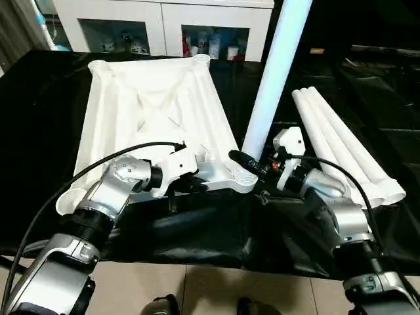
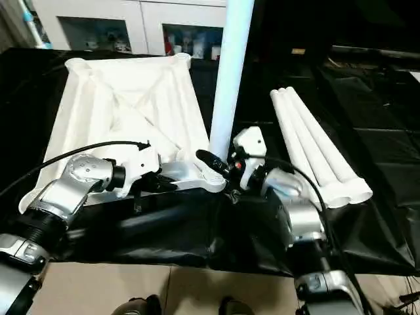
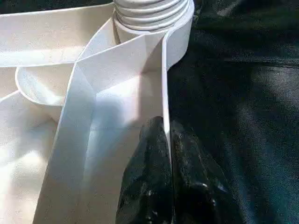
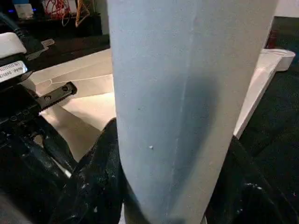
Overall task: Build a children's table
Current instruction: Insert table leg to table base, then rotate leg to tighten
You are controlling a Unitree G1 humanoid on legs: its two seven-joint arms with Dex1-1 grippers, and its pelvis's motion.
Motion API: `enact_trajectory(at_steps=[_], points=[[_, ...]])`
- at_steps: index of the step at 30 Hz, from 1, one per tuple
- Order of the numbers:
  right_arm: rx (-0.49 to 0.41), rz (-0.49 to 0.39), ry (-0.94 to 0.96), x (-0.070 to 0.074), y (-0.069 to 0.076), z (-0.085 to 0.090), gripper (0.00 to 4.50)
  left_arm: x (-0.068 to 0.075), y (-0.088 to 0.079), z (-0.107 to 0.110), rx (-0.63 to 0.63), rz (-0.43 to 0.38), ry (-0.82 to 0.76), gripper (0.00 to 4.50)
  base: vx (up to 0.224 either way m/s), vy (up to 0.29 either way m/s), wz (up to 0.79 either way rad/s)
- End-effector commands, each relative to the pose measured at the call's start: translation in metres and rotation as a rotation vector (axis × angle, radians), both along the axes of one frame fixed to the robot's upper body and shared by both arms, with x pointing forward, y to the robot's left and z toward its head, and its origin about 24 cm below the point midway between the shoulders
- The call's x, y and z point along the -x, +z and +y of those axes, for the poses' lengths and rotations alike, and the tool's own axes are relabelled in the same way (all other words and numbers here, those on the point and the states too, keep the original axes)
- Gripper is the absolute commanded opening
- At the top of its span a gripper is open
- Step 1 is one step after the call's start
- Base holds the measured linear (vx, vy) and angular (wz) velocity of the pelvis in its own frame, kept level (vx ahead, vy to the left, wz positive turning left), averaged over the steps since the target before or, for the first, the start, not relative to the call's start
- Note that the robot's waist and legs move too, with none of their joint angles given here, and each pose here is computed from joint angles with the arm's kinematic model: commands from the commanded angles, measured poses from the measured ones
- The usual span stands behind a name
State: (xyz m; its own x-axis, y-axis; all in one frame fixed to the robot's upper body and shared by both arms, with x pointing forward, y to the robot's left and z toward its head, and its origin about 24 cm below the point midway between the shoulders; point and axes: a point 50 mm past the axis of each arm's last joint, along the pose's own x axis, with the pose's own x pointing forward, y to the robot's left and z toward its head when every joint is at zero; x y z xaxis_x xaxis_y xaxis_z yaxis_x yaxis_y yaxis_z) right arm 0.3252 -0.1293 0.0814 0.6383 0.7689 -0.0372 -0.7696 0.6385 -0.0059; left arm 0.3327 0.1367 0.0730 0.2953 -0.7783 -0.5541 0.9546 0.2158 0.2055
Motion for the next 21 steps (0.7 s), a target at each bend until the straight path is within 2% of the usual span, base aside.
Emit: enact_trajectory(at_steps=[1,9,14,21], points=[[0.075,0.219,-0.023,0.01,-0.043,-0.01,1.84,0.002,-0.001,0.005,-0.002,-0.013,0.006,0.0,0.0,0.0,0.0],[0.092,0.239,0.042,0.011,-0.048,0.001,1.84,0.008,-0.002,0.021,0.002,-0.01,0.02,0.0,0.0,0.0,0.0],[0.105,0.229,0.071,0.006,-0.042,-0.004,1.84,0.006,-0.001,0.023,-0.021,-0.017,-0.005,0.0,0.0,0.0,0.0],[0.145,0.213,0.174,0.005,-0.036,-0.015,1.84,0.007,0.011,0.018,0.048,-0.01,-0.084,0.0,0.0,0.0,0.0]])
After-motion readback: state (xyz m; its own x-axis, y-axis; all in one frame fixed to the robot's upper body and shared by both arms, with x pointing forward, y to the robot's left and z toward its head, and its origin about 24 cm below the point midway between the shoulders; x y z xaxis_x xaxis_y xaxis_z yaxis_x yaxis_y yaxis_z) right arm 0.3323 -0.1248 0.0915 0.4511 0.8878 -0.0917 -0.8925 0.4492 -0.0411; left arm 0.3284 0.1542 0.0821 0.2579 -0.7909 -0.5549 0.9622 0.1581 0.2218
